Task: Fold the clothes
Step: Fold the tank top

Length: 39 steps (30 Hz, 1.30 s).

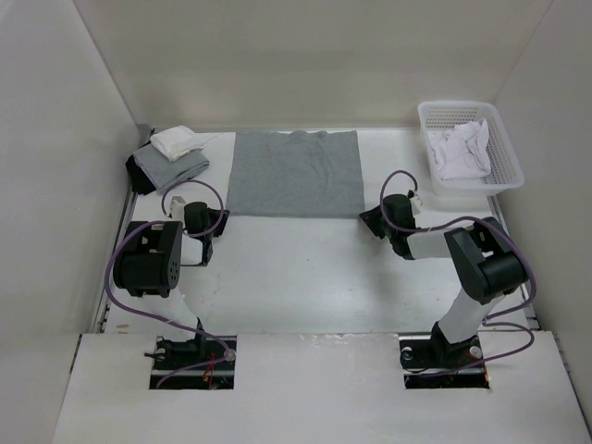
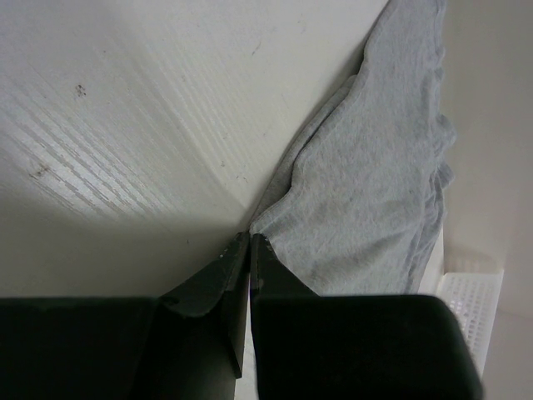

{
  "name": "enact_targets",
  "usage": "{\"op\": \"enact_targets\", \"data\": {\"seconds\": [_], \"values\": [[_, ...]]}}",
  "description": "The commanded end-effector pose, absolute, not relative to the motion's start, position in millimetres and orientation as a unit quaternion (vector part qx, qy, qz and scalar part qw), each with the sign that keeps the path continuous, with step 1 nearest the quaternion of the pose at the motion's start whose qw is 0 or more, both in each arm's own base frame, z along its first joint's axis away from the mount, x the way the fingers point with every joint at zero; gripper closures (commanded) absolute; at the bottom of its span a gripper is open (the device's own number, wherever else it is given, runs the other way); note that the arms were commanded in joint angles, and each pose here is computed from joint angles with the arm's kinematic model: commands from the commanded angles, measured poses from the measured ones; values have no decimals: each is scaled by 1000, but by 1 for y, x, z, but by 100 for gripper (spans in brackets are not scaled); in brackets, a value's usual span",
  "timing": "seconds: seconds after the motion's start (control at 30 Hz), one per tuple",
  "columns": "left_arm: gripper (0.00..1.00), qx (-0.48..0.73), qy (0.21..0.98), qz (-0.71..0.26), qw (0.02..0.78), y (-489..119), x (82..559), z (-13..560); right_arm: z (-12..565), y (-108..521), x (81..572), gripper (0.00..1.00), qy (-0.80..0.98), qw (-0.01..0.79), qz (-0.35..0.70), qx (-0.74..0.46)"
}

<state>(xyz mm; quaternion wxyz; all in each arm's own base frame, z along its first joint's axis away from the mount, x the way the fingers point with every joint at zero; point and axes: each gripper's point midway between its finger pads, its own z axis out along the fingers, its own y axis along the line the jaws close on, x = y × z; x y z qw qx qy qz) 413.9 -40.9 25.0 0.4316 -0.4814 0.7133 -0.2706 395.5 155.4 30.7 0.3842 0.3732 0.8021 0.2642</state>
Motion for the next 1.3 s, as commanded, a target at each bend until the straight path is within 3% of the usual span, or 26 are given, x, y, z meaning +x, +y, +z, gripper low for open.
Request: {"op": "enact_targets", "data": {"seconds": [0.0,0.33,0.47,0.67,0.93,1.1,1.27], "values": [[100,-471,701,-287,452,-44,417,42,25,154,401,71,803,379,258,380],[100,-472,697,-288,456,-42,416,46,28,154,418,100,805,386,259,368],[100,-456,677,-317,484,-45,420,88,54,153,416,100,799,422,267,336],[100,-401,621,-364,566,-44,393,224,187,130,377,100,745,541,288,264],[100,-289,508,-418,696,-47,273,442,392,104,265,100,661,674,289,158],[100,-268,492,-421,714,-45,223,470,442,96,207,100,636,686,327,136],[100,-279,540,-400,686,-48,224,428,420,114,196,100,664,654,342,119]]}}
